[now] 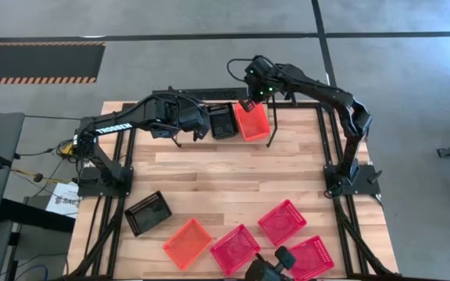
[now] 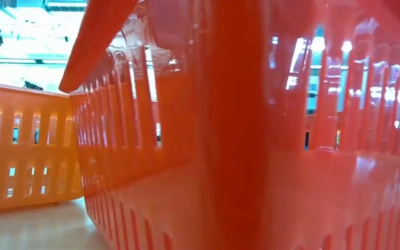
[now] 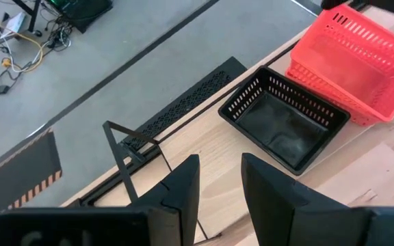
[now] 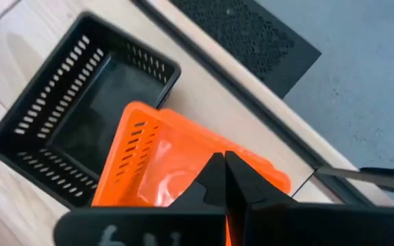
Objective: Stack baskets on shelf by color
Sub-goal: Stack the top orange bin on top of the orange bin on the shelf
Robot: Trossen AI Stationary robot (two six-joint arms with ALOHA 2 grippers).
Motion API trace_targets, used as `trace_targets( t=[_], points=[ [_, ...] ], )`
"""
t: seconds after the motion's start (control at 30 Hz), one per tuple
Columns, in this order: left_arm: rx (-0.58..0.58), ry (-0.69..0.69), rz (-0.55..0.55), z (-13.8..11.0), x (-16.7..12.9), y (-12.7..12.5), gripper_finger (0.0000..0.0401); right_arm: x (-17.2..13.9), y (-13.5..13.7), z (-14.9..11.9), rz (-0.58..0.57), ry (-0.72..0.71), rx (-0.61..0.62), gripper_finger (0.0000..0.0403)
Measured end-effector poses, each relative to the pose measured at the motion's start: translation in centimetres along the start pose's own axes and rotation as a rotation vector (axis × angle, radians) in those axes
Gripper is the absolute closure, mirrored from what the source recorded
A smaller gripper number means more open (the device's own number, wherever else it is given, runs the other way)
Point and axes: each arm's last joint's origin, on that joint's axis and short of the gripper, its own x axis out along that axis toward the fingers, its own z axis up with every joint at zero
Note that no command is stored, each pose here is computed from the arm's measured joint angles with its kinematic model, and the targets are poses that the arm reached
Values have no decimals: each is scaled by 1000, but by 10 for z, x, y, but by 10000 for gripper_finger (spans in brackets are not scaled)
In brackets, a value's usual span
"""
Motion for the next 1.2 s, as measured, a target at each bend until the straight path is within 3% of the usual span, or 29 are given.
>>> trace_targets(
  t=[0.67, 0.87, 1.2],
  points=[
    [-7, 0, 0, 0, 0, 0, 303, 29, 0, -16, 1, 2, 0, 398],
    [-7, 0, 0, 0, 0, 0, 303, 9, 11, -18, 23, -24, -23, 397],
    [-7, 0, 0, 0, 0, 0, 303, -35, 70, -60, 89, 143, -232, 399]
  ],
)
